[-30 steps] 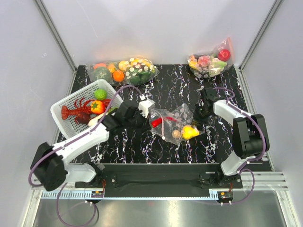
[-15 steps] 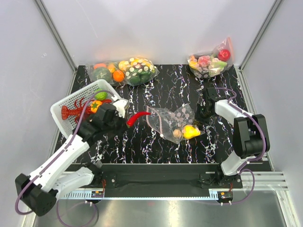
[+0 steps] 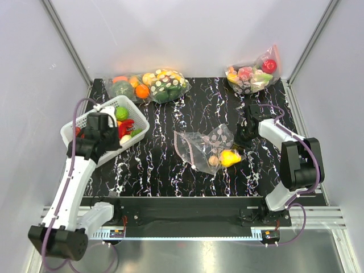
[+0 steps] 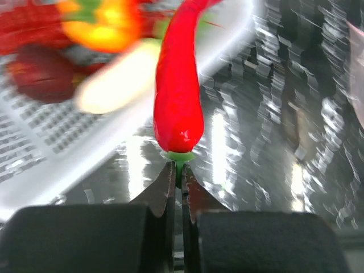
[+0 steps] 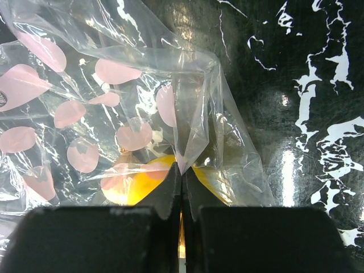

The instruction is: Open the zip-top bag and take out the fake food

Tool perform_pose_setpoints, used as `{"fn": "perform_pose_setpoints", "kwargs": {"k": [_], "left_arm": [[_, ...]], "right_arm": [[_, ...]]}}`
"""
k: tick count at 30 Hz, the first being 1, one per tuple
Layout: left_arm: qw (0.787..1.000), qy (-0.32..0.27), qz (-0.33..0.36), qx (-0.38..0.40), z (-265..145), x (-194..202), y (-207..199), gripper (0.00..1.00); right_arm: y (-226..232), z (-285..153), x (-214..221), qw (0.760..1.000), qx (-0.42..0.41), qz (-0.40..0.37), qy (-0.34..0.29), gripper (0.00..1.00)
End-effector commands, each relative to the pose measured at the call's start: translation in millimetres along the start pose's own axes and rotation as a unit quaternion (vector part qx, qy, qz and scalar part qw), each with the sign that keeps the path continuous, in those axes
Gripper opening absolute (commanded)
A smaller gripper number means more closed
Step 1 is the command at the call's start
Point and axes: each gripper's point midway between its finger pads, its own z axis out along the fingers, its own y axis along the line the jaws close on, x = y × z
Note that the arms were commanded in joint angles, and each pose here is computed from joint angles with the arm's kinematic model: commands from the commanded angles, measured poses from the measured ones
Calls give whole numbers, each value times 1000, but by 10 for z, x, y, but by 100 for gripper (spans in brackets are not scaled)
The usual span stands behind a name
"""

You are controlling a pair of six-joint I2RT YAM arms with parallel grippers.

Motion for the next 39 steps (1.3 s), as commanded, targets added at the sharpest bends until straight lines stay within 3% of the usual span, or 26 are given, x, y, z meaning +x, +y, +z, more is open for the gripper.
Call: {"fn": "perform_pose_setpoints", "kwargs": {"k": [1,11,20,21,22,25,28,34,37,39], "left_arm": [[999,-30,-21,-34,-35,-285,329,0],[992,-91,-65,-49,190,-895,822,0],[991,-49,-88,-86,546,-809,1177,0],[990,-45,-93,-93,558,-789,1229,3],[990,-39,-98,-98,586,-768,1258,22],[985,-35,-111,-125,560,-734,1381,63],[983,-41,-118,-132,514,-758,1430,82],[981,-56,-118,-146,362,-822,1458,85],[987,-80,-93,-101,322,-899,1190,83],[993,-88,-41,-69,315,-939,858,82]], "right_arm": [[156,-201,-155,999,-28,-5,-30,0],[205,-214,-166,999,-40,-11,-28,0],[200,-183,-144,999,-42,-8,-21,0],[206,-182,-140,999,-42,-9,-19,0],[211,-181,-145,999,-43,-9,-20,0],[211,-172,-145,999,-44,-9,-19,0],[212,-165,-144,999,-44,-9,-18,0],[223,-170,-161,999,-46,-7,-19,0],[233,-170,-160,999,-49,-8,-18,0],[240,-169,-150,999,-51,-7,-15,0]]}}
